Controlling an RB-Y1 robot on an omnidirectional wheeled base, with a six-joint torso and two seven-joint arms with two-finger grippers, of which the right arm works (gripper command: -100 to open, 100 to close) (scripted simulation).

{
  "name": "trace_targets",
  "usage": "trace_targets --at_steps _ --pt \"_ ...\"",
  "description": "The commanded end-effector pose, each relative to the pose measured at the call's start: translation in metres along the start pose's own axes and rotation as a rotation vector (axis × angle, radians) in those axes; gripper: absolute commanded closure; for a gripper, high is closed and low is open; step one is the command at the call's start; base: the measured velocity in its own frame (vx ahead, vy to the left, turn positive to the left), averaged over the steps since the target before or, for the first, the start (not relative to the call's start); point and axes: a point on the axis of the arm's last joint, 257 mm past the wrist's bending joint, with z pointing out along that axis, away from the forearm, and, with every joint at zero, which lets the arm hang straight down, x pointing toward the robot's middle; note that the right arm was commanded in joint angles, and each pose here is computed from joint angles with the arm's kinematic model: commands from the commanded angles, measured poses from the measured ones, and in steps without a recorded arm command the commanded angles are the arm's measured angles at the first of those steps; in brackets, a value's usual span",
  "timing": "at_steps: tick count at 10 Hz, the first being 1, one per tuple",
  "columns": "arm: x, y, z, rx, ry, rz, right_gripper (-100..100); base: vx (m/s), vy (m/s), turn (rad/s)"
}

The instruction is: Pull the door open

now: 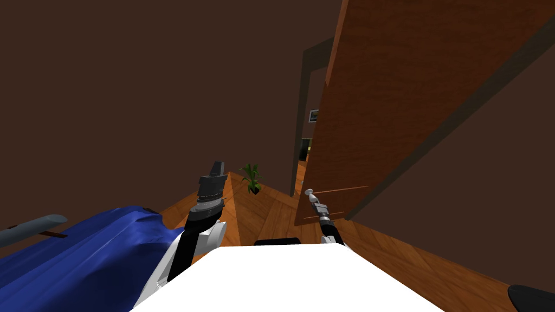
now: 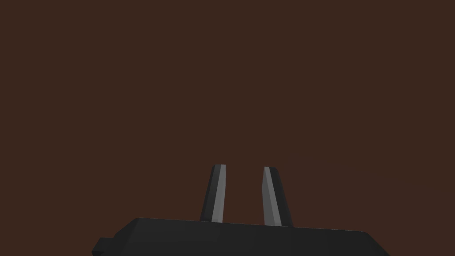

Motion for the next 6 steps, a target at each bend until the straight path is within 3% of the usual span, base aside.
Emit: trace_targets --at_steps 1,2,3,4,6 --pt "0.0 -0.024 0.0032 0.038 0.005 0.02 -100 -0.012 0.003 -0.002" --pt "0.0 -0.025 0.0028 0.041 0.007 0.021 -100 -0.007 0.006 -0.001" --pt "0.0 0.002 0.0028 0.006 -0.005 0.0 -100 0.005 -0.027 -0.035" --pt "-0.002 0.01 0.0092 -0.004 -0.025 0.009 -100 0.006 0.011 -0.062" --pt "-0.001 0.012 0.0172 -0.006 -0.038 0.021 -100 0.011 0.065 -0.024"
